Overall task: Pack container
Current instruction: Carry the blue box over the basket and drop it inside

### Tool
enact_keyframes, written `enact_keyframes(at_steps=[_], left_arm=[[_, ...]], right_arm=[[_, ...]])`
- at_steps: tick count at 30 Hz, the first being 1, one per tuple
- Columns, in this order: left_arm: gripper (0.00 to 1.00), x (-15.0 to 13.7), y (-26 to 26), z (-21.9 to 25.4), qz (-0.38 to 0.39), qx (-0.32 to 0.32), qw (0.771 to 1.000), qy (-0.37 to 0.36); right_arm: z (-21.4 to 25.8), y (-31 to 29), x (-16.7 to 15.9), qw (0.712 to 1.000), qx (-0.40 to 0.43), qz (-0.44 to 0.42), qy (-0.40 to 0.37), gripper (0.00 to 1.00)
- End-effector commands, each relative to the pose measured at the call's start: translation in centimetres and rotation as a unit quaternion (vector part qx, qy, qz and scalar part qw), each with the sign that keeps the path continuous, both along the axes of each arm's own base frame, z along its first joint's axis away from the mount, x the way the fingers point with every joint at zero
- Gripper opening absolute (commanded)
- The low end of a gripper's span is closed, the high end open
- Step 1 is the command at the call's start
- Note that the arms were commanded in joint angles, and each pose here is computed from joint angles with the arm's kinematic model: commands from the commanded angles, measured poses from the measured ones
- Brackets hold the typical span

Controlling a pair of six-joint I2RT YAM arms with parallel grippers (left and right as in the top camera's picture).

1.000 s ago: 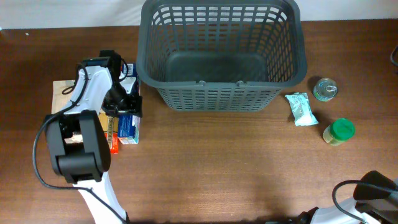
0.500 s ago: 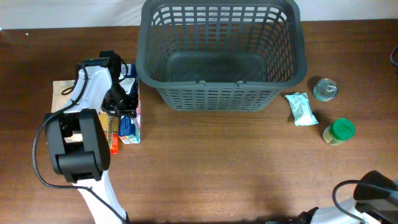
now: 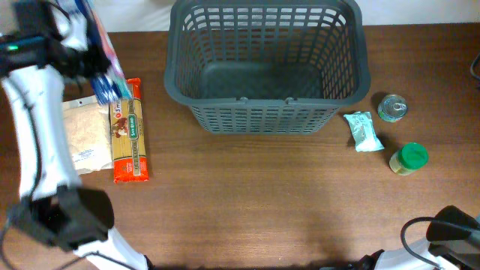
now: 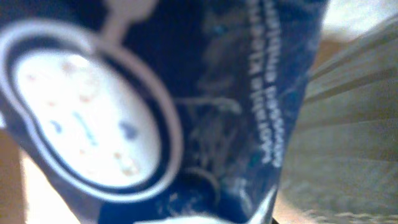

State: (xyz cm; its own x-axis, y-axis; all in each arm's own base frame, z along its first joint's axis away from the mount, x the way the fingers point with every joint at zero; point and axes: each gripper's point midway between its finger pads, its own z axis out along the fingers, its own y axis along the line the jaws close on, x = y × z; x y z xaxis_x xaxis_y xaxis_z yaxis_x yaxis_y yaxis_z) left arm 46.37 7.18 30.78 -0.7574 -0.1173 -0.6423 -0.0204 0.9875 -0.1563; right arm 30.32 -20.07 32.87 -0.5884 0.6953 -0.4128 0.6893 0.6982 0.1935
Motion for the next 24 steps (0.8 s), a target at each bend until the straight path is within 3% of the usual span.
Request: enact_keyframes(at_steps=[1,6,8,12,15,18,24], left_arm=[[0.02,-2.8,-3.5,10.1,-0.082,0.045,0.987,-0.131],[0.02,-7.1,-10.0,17.6,-0.221,0.142,0.932,-0.249],[0.02,-8.8,-13.0,18.8,-0.290,0.188,0.896,-0.279],[0.02,-11.3,-19.7,18.7,-0.437,0.270,0.798,-0.316],[0.02,-11.4,-23.3,17.3,-0.493,0.310,0.749,-0.315],[0.02,-10.0,-26.1,15.2,-0.520,0.339,0.725,-0.298],[0.02,-4.1,-29.4,9.1,-0.519,0.404,0.717,-0.228]], right_arm=[[0.0,0.0,0.1,1.000,0.005,-0.003,-0.003,0.99],[0.0,0.0,0.1,1.000,0.005,-0.003,-0.003,0.99],[0.0,0.0,0.1,1.000,0.004,-0.003,-0.003,0.99],[0.0,0.0,0.1,1.000,0.005,-0.003,-0.003,0.99],[0.0,0.0,0.1,1.000,0.004,-0.003,-0.003,0.99],[0.0,0.0,0.1,1.000,0.004,-0.003,-0.003,0.99],[0.0,0.0,0.1,1.000,0.005,-0.003,-0.003,0.99]])
